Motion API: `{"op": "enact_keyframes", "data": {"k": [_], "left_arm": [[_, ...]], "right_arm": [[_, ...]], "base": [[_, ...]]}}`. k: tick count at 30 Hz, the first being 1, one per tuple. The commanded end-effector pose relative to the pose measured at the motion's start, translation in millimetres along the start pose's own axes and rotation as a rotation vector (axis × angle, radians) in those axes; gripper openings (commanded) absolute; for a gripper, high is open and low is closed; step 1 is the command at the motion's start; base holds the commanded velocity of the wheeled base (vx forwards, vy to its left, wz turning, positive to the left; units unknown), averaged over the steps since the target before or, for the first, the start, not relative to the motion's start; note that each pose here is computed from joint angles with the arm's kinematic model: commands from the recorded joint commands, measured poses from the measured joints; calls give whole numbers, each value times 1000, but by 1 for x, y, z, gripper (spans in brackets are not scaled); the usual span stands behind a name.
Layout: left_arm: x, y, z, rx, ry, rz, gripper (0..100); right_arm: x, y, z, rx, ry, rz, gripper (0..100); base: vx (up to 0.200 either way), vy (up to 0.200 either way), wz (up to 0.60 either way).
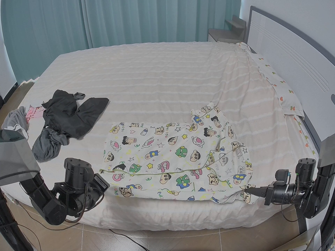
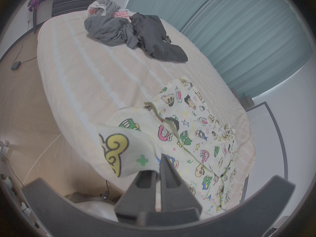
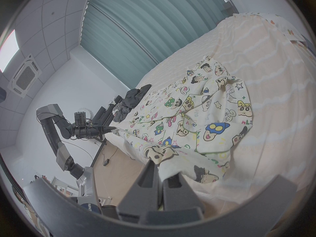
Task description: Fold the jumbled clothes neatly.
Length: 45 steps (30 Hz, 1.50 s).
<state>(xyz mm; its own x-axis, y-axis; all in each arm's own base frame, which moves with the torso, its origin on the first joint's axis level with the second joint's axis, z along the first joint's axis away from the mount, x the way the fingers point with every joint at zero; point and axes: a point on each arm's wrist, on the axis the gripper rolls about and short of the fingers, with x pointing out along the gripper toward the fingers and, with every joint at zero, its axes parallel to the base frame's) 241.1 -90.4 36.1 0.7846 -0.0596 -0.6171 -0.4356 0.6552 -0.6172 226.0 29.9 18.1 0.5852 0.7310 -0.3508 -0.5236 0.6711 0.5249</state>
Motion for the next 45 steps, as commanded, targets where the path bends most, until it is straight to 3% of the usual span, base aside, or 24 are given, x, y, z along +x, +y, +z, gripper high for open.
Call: {"op": "enact_keyframes", "data": {"k": [1, 10, 24, 25, 38, 45], "left_arm": [[16, -5, 4, 8, -15, 2, 0], [37, -20, 11, 0, -30, -12, 0], [53, -35, 19, -9, 7, -4, 0], [53, -35, 20, -11, 4, -4, 100], [62, -25, 41, -68, -46, 22, 100], [57, -15, 36, -62, -19, 52, 100]], "right_arm": [[15, -13, 7, -11, -26, 5, 0], [31, -22, 38, 10, -142, -3, 0], [51, -28, 56, 25, -190, 32, 0], [52, -29, 56, 24, -192, 32, 0], [60, -36, 67, 3, -250, -8, 0], [64, -39, 79, 55, -303, -18, 0]], "base": [[0, 0, 0], [0, 0, 0], [0, 0, 0], [0, 0, 0], [0, 0, 0], [0, 0, 0]]}}
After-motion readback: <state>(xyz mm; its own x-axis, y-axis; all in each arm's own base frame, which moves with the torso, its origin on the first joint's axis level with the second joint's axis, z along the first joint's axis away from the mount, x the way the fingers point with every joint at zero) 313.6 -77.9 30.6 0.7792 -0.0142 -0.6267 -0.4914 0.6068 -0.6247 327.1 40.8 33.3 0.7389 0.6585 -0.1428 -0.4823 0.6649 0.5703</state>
